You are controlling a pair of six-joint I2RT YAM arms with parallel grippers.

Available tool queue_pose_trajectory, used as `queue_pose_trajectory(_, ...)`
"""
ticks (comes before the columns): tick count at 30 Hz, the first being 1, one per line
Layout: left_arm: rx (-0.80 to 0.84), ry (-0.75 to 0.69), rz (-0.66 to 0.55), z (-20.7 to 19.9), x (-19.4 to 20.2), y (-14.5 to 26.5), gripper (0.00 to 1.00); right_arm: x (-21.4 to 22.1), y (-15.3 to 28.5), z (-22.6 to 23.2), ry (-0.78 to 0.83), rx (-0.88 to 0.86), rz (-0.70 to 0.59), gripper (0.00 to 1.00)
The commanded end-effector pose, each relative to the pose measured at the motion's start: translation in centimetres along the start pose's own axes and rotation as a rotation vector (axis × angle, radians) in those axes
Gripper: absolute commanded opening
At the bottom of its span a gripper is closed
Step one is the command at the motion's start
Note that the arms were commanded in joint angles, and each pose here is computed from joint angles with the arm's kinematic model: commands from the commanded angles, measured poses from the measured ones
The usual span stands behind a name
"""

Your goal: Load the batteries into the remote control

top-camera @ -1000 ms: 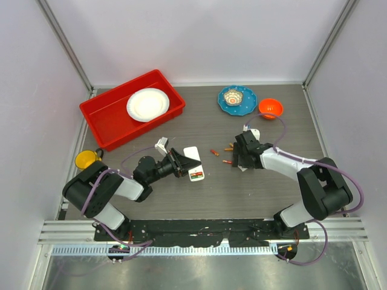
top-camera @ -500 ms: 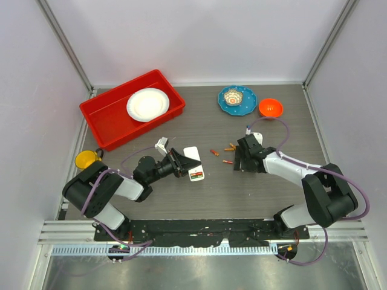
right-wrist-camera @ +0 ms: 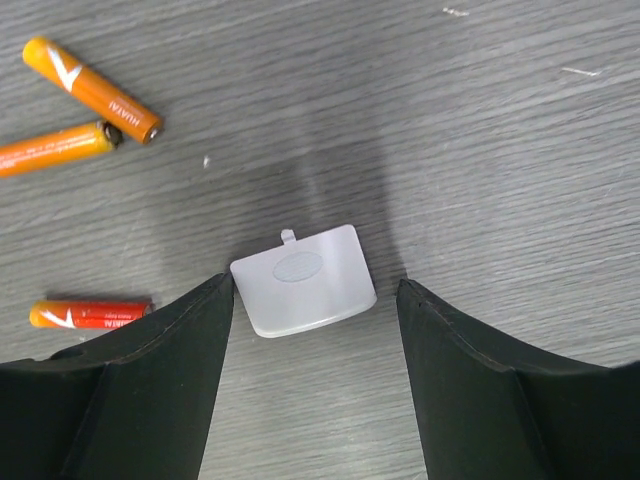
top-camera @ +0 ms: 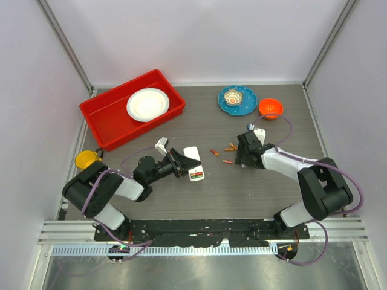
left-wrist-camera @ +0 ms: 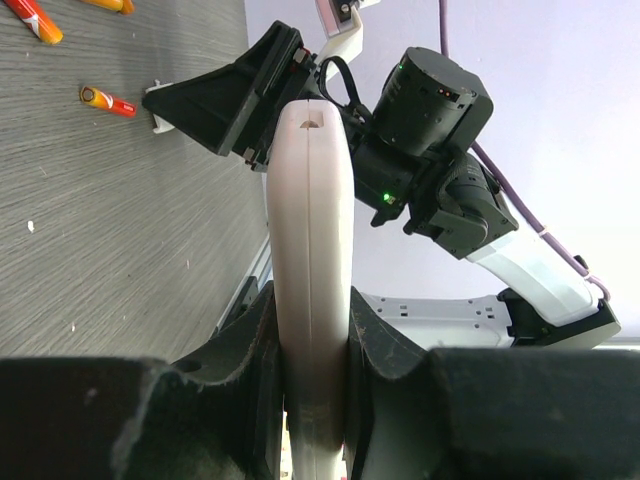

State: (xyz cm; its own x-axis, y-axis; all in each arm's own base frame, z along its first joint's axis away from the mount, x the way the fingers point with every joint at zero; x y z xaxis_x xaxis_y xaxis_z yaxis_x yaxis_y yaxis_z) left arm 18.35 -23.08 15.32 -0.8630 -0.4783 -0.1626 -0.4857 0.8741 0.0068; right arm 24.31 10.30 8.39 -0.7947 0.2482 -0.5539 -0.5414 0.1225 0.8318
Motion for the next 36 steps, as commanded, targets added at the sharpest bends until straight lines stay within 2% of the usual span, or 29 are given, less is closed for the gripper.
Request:
queue_pose_trajectory(1, 0.252, -0.108, -0.035, -4.2, -0.5, 0.3, 0.00, -0.5, -0.8, -0.7, 0.004, 0.065, -0.004, 0.71)
queue_pose_trajectory(11, 0.244, -0.103, -0.031, -4.0, -0.5, 0.3, 0.00, -0.4, -0.6, 0.1, 0.048, -0.037, 0.023, 0.69)
queue_pose_trajectory(22, 0.242, -0.100, -0.029, -3.9, -0.5, 0.2, 0.00, 0.4, -0.6, 0.0, 0.057, -0.048, 0.072, 0.50)
queue_pose_trajectory(31, 0.229, -0.091, -0.024, -3.6, -0.2, 0.1, 0.00, 1.8, -0.7, 0.7, -0.113, -0.104, 0.100, 0.27)
queue_pose_trajectory(34, 0.228, -0.093, -0.024, -3.6, -0.1, 0.0, 0.00, 2.2, -0.8, 0.7, -0.089, -0.092, 0.118, 0.30)
queue_pose_trajectory(36, 0.229, -0.092, -0.022, -3.6, 0.0, 0.0, 0.00, 2.2, -0.7, 0.6, -0.078, -0.089, 0.113, 0.41)
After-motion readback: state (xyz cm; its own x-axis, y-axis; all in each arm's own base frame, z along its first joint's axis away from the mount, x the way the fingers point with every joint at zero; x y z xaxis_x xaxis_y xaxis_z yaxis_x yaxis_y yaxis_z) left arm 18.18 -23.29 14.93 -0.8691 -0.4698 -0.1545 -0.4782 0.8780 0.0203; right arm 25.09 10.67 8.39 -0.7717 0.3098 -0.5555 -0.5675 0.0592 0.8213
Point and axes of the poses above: each gripper's point midway between its finger pads, its own y axis back along the fingers, its own z axis along the line the jaws close on, x = y × z, the point moved 8 cm from there along y, back along the fingers, and after that the axes turned 4 degrees about -y, right-handed, at the moved point
